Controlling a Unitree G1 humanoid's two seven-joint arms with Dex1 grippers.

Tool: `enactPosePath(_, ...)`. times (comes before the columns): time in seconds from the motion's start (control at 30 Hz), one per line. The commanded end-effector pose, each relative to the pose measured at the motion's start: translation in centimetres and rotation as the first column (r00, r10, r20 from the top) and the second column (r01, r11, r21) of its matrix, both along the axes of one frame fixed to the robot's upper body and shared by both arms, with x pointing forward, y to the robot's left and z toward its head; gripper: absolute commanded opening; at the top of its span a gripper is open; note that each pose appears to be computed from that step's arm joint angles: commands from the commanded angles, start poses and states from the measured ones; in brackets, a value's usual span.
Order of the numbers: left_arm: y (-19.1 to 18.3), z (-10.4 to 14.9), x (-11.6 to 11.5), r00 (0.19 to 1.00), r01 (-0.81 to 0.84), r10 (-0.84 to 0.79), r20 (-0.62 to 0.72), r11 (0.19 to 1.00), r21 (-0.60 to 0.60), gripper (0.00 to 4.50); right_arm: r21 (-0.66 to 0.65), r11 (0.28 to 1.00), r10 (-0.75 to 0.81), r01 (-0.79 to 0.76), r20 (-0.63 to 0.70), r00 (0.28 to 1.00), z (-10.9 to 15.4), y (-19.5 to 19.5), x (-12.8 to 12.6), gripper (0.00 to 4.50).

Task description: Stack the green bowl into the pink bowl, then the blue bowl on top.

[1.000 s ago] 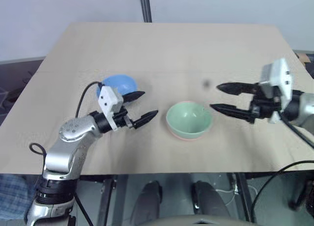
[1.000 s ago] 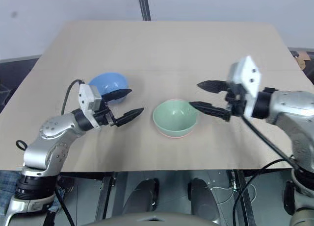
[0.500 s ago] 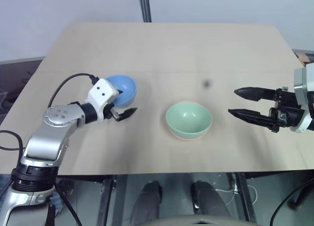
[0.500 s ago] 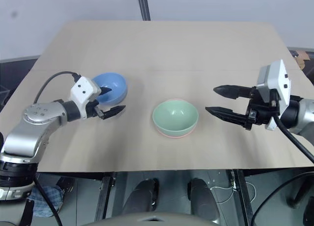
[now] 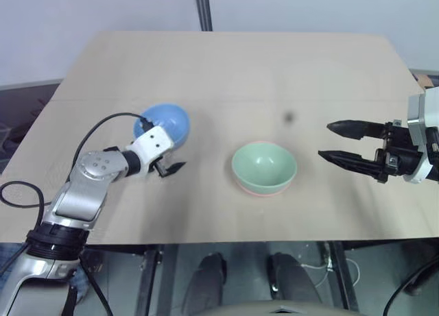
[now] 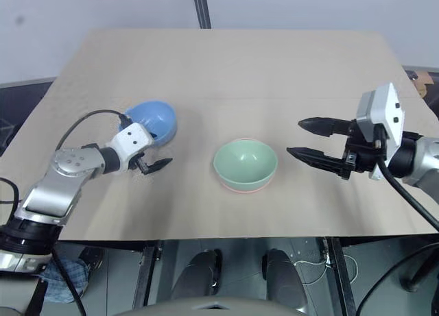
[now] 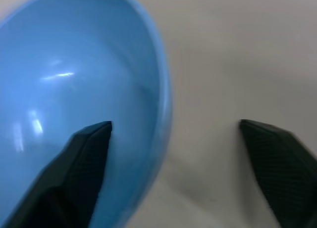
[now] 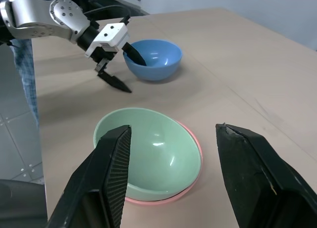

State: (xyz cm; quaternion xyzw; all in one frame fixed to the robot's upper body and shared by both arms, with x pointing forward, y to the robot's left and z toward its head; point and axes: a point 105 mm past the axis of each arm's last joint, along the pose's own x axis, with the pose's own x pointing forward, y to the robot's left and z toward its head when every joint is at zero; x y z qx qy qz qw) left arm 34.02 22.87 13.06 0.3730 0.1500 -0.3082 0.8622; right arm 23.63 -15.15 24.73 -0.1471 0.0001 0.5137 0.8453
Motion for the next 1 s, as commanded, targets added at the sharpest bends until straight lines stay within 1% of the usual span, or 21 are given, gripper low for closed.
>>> enactPosePath(0.03,-0.2,1.5,0.8,0.998,0.015,-0.015,0.054,1.0,-0.008,2.58,0.001,1.0,0.001,-0.001,0.053,0.999,1.1,0.0,-0.5,2.88)
enactPosePath(0.1,-0.5,2.0,1.1,0.997,0.036,-0.036,0.069,0.999,0.002,1.79,-0.001,1.0,0.0,0.0,0.05,0.999,1.0,0.0,-0.7,2.88)
enactPosePath(0.13,-0.7,2.3,1.3,0.996,0.048,-0.048,0.074,0.999,0.007,1.19,-0.002,1.0,0.001,-0.001,0.049,0.999,0.9,-0.1,-0.8,2.88)
enactPosePath(0.17,-0.8,2.4,1.4,0.995,0.059,-0.059,0.077,0.998,0.009,0.91,-0.002,1.0,0.001,-0.001,0.048,0.999,0.9,-0.1,-0.9,2.88)
enactPosePath(0.2,-1.0,2.6,1.5,0.994,0.071,-0.071,0.08,0.997,0.01,0.35,-0.002,1.0,0.0,0.0,0.048,0.999,0.9,-0.2,-1.0,2.88)
enactPosePath(0.23,-1.1,2.7,1.6,0.994,0.079,-0.079,0.081,0.997,0.012,0.03,-0.002,1.0,0.0,0.0,0.048,0.999,0.9,-0.2,-1.0,2.88)
enactPosePath(0.33,-1.8,3.1,1.7,0.989,0.131,-0.132,0.072,0.991,0.023,0.03,0.003,1.0,-0.003,0.003,0.054,0.999,1.1,-0.4,-1.1,2.88)
enactPosePath(0.47,-3.5,4.1,2.4,0.968,0.225,-0.229,0.103,0.973,0.057,0.03,0.009,1.0,-0.003,0.002,0.057,0.998,1.2,-0.5,-1.3,2.88)
enactPosePath(0.6,-7.4,6.0,2.7,0.9,0.397,-0.405,0.159,0.914,0.079,0.03,0.007,1.0,-0.011,0.01,0.057,0.998,1.0,-0.6,-1.2,2.88)
enactPosePath(0.67,-9.7,7.1,2.3,0.838,0.503,-0.511,0.189,0.859,0.096,0.03,0.007,1.0,-0.013,0.012,0.057,0.998,1.0,-0.7,-1.3,2.88)
enactPosePath(0.8,-14.5,8.9,0.3,0.633,0.705,-0.726,0.268,0.684,0.187,0.03,0.02,0.999,-0.026,0.025,0.055,0.998,1.0,-0.8,-1.2,2.88)
enactPosePath(0.9,-17.0,9.0,-2.4,0.446,0.834,-0.859,0.253,0.501,0.23,0.03,0.018,1.0,-0.025,0.024,0.056,0.998,1.1,-0.7,-1.3,2.88)
enactPosePath(1.0,-17.7,8.2,-4.7,0.305,0.907,-0.934,0.186,0.344,0.244,0.03,0.015,1.0,-0.027,0.026,0.057,0.998,1.1,-0.8,-1.3,2.88)
